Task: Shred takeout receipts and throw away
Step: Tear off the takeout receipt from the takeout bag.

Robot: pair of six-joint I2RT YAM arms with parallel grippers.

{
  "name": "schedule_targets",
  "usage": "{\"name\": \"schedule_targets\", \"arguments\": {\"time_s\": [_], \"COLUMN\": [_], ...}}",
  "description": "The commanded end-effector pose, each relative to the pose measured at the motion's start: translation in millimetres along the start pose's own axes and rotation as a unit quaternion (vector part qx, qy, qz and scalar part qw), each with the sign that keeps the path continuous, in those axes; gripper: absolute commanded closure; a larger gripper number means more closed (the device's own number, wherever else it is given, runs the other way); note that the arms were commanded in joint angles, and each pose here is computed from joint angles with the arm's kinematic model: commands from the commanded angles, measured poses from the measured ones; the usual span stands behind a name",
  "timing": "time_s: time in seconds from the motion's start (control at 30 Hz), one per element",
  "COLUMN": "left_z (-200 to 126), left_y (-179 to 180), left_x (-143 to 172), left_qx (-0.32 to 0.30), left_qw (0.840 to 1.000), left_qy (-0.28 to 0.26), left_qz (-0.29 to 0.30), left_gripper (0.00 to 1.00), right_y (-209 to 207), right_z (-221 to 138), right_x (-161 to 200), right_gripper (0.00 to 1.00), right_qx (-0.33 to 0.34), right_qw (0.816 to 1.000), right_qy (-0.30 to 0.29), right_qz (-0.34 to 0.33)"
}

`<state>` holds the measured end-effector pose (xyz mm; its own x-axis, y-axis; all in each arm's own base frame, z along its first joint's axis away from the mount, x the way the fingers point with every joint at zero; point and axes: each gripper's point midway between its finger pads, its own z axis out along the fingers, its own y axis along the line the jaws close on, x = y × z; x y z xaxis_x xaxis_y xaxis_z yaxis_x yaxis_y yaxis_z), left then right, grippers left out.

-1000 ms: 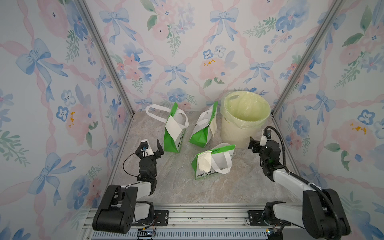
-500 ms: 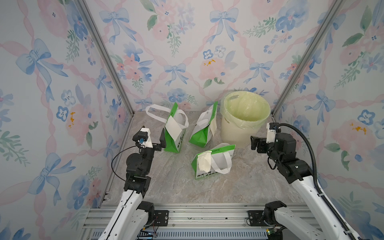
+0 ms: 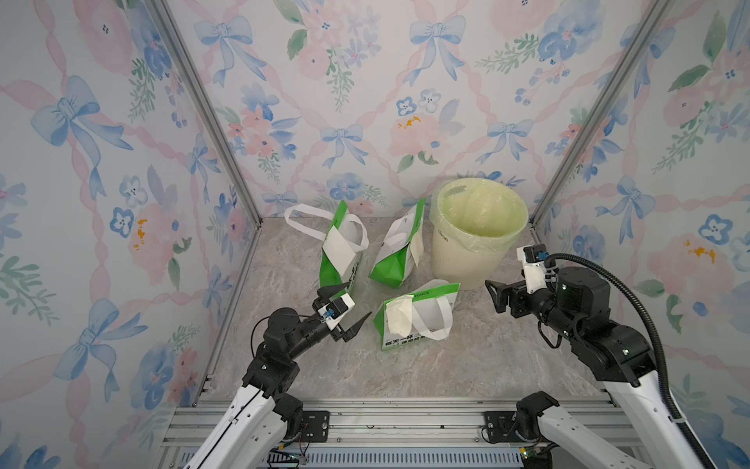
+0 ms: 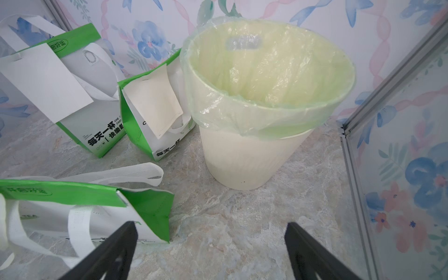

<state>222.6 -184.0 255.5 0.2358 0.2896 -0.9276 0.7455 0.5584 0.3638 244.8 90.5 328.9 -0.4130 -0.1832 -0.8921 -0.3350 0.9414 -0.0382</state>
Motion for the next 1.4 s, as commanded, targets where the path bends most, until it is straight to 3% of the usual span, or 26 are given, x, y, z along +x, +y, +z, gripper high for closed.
{"name": "schedule_targets", "arguments": {"time_s": [0.0,0.27,0.47,0.73,1.03,1.23,1.37], "left_z": [6,15,24,39,52,59,61], "left_y": [-34,-61,-52,-39,-53,-57,-57], "left_x": [15,26,33,16,17,4,-2], "left_qx": [0.082,0.143,0.119,0.095,0.141,0.155,0.153], "left_qw": [0.997,0.989,0.992,0.995,0.99,0.987,0.987], "left_qy": [0.007,0.019,0.032,-0.013,-0.016,-0.035,-0.045], "left_qz": [0.001,-0.017,0.008,0.013,-0.007,-0.027,-0.038], "left_gripper": [0.09,0.09,0.1,0.14,0.29,0.47,0.52], "right_y": [10,24,31,44,47,78,107], "right_z": [-5,-2,0,-5,-15,-13,-9], "right_x": [5,0,-6,-7,-4,7,15], "right_gripper": [0.02,0.02,0.02,0.02,0.01,0.02,0.04], "right_qx": [-0.026,-0.049,-0.061,-0.083,-0.09,-0.157,-0.198], "right_qw": [0.999,0.998,0.997,0.995,0.995,0.987,0.976], "right_qy": [0.012,0.001,-0.002,-0.01,-0.015,0.029,0.064], "right_qz": [-0.035,-0.049,-0.055,-0.058,-0.039,0.021,0.064]}}
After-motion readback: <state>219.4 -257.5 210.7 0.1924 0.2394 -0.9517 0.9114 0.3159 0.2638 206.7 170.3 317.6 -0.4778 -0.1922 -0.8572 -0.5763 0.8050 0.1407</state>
